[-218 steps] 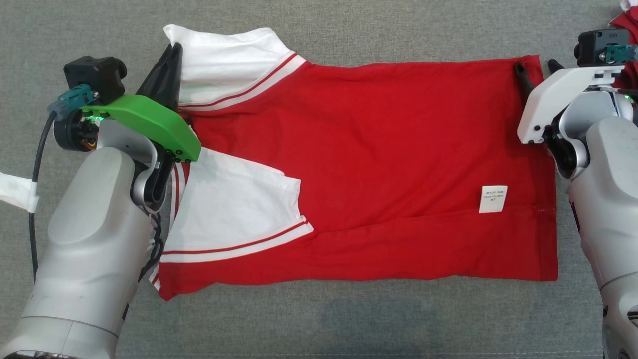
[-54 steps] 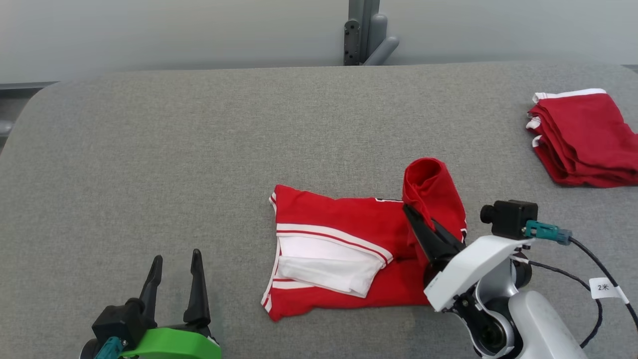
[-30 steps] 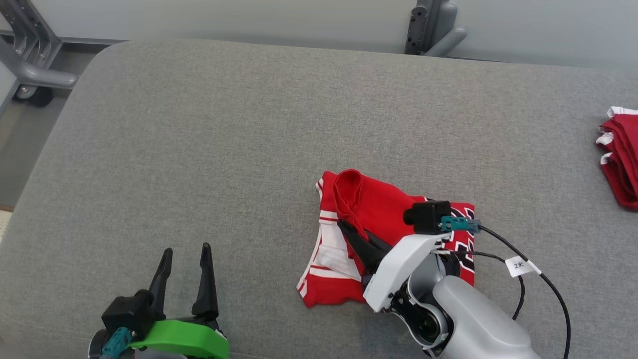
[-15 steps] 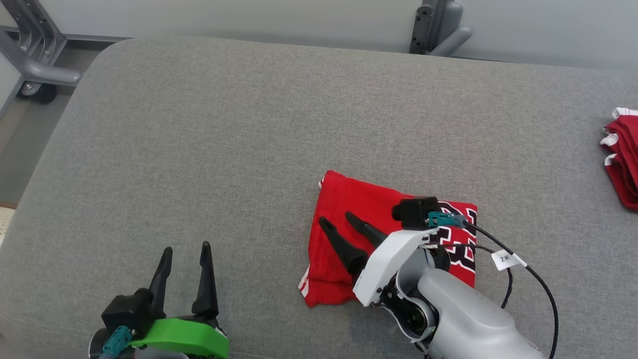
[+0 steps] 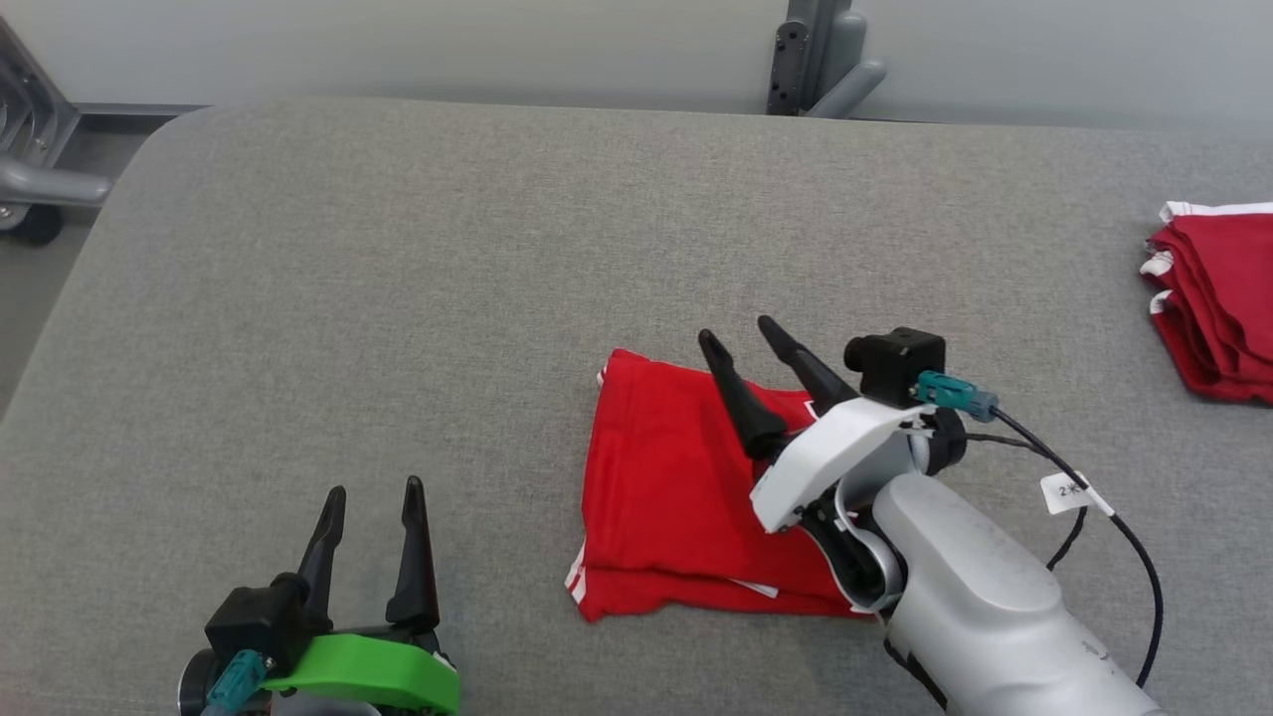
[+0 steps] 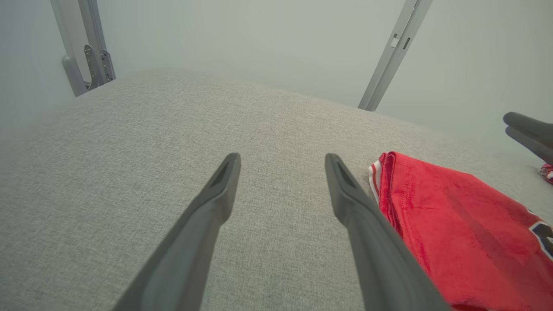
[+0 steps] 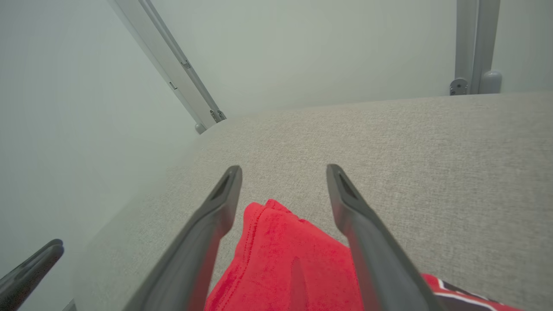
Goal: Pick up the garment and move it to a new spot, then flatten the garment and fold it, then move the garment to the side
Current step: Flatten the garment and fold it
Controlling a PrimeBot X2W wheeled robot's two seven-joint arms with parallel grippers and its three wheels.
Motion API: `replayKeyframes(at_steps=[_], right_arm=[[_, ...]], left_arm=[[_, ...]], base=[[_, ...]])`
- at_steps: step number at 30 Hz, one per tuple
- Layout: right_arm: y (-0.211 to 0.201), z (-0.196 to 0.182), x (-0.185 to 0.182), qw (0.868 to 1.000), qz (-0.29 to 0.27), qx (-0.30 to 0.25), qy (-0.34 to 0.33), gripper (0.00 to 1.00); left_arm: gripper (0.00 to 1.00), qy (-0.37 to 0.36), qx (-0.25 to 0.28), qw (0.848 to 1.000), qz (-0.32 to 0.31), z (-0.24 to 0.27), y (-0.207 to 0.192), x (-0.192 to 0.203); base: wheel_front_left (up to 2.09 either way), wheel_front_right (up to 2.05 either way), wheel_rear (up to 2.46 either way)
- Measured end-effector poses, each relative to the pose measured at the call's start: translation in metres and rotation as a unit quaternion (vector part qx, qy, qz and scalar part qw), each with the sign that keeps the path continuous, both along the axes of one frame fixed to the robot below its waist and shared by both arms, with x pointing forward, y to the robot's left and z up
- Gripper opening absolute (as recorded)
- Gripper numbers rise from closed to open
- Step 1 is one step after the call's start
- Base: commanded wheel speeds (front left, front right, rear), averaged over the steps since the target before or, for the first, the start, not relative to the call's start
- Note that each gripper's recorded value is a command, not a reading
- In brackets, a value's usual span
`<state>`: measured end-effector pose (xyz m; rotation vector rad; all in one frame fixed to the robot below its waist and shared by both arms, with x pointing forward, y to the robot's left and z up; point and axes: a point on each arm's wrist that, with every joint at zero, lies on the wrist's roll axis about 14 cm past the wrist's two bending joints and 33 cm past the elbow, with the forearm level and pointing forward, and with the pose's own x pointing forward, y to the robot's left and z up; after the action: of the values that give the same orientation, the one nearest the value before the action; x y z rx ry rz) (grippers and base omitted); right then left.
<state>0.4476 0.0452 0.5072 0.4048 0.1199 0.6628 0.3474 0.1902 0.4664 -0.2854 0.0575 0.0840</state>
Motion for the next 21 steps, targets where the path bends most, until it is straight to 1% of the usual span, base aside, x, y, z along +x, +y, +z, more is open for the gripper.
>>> replayKeyframes(at_steps=[5, 9, 11, 12, 16, 21], right_arm=[[-0.05, 0.003, 0.014, 0.996, -0.074, -0.032, -0.036, 1.0], [-0.095, 0.023, 0.017, 0.985, -0.141, -0.048, -0.087, 1.0], [-0.117, 0.025, 0.012, 0.979, -0.169, -0.059, -0.099, 1.0], [-0.117, 0.025, 0.012, 0.979, -0.169, -0.059, -0.099, 1.0], [-0.149, 0.03, -0.001, 0.968, -0.212, -0.074, -0.116, 1.0], [-0.171, 0.038, -0.019, 0.958, -0.241, -0.08, -0.134, 1.0]], left_arm=[[1.0, -0.009, 0.01, 0.999, -0.03, 0.005, -0.015, 0.009], [1.0, -0.026, 0.021, 0.998, -0.055, 0.015, -0.027, 0.02], [1.0, -0.032, 0.028, 0.997, -0.065, 0.018, -0.032, 0.024], [1.0, -0.032, 0.028, 0.997, -0.065, 0.018, -0.032, 0.024], [1.0, -0.042, 0.032, 0.996, -0.079, 0.024, -0.042, 0.03], [1.0, -0.045, 0.035, 0.994, -0.092, 0.025, -0.052, 0.034]], base=[[0.0, 0.0, 0.0], [0.0, 0.0, 0.0], [0.0, 0.0, 0.0], [0.0, 0.0, 0.0], [0.0, 0.0, 0.0], [0.0, 0.0, 0.0]])
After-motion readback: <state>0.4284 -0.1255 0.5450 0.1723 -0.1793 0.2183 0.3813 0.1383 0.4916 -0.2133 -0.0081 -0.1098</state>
